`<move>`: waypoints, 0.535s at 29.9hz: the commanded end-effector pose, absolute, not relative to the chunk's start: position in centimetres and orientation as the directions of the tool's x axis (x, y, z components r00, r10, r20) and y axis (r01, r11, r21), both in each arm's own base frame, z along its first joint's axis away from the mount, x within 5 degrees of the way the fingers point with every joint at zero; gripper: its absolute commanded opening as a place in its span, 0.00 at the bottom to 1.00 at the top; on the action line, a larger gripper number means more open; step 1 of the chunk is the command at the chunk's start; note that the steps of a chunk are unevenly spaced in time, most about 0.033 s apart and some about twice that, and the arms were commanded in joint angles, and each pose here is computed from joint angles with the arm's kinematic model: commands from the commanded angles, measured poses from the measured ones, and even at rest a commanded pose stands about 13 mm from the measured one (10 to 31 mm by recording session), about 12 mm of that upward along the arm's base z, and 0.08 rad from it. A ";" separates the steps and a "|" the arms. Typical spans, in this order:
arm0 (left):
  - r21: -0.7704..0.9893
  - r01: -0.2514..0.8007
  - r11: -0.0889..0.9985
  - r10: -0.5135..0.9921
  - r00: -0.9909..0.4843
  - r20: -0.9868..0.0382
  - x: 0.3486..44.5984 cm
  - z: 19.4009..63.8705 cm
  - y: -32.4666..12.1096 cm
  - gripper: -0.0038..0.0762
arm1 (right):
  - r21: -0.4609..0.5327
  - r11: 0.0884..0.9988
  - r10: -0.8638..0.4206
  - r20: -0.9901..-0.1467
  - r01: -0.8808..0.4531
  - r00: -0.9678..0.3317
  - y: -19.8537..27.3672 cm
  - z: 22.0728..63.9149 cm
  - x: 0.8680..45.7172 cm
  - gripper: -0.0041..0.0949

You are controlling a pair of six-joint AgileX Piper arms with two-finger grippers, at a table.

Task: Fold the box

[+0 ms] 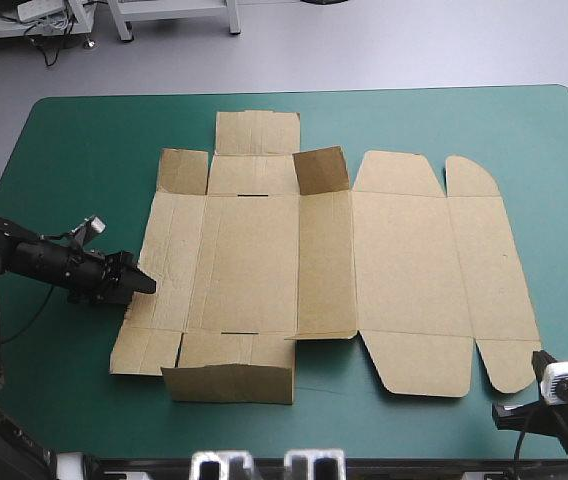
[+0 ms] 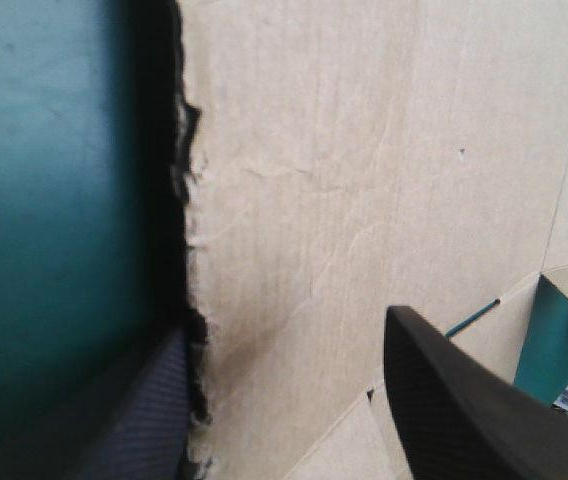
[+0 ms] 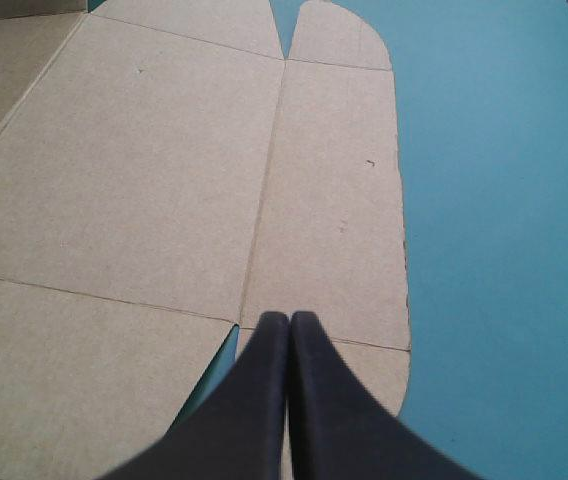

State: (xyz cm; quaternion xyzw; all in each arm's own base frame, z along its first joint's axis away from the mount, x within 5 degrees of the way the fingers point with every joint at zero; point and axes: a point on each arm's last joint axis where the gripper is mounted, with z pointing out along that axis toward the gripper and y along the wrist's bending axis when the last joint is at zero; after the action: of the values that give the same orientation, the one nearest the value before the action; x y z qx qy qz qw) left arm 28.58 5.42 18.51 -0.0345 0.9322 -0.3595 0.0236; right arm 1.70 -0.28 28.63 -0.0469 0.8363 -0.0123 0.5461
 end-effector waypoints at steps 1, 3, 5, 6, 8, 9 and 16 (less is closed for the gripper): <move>-0.708 -0.066 0.703 -0.055 -0.998 0.039 28.3 18.0 4.8 0.58 | -0.089 0.995 -0.100 -0.937 -0.051 -0.333 -0.3 29.8 2.0 0.03; -0.730 -0.091 0.677 -0.074 -0.996 0.055 28.3 17.5 4.6 0.58 | -0.089 0.995 -0.100 -0.937 -0.051 -0.333 -0.3 29.8 2.0 0.03; -0.749 -0.099 0.655 -0.075 -0.995 0.066 28.1 16.9 4.4 0.58 | -0.089 0.995 -0.100 -0.937 -0.051 -0.333 -0.3 29.8 2.0 0.03; -0.753 -0.103 0.649 -0.072 -0.995 0.073 28.0 16.6 4.3 0.58 | -0.089 0.995 -0.100 -0.937 -0.051 -0.333 -0.3 29.8 2.0 0.03; -0.755 -0.118 0.645 -0.066 -0.993 0.098 27.7 16.1 4.2 0.58 | -0.089 0.995 -0.100 -0.937 -0.051 -0.333 -0.3 29.8 2.0 0.03; -0.757 -0.124 0.642 -0.067 -0.992 0.106 27.6 15.9 4.1 0.58 | -0.089 0.995 -0.100 -0.937 -0.051 -0.333 -0.3 29.8 2.0 0.03; -0.774 -0.155 0.614 -0.088 -0.988 0.128 27.2 15.5 3.7 0.58 | -0.089 0.995 -0.100 -0.937 -0.051 -0.333 -0.3 29.8 2.0 0.03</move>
State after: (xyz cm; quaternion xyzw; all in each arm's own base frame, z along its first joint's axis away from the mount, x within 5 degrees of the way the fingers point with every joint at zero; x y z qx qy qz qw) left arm 28.43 5.00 16.74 -0.0903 0.9017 -0.4223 0.0220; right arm 1.70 -0.29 28.63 -0.0469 0.8362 -0.0129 0.5462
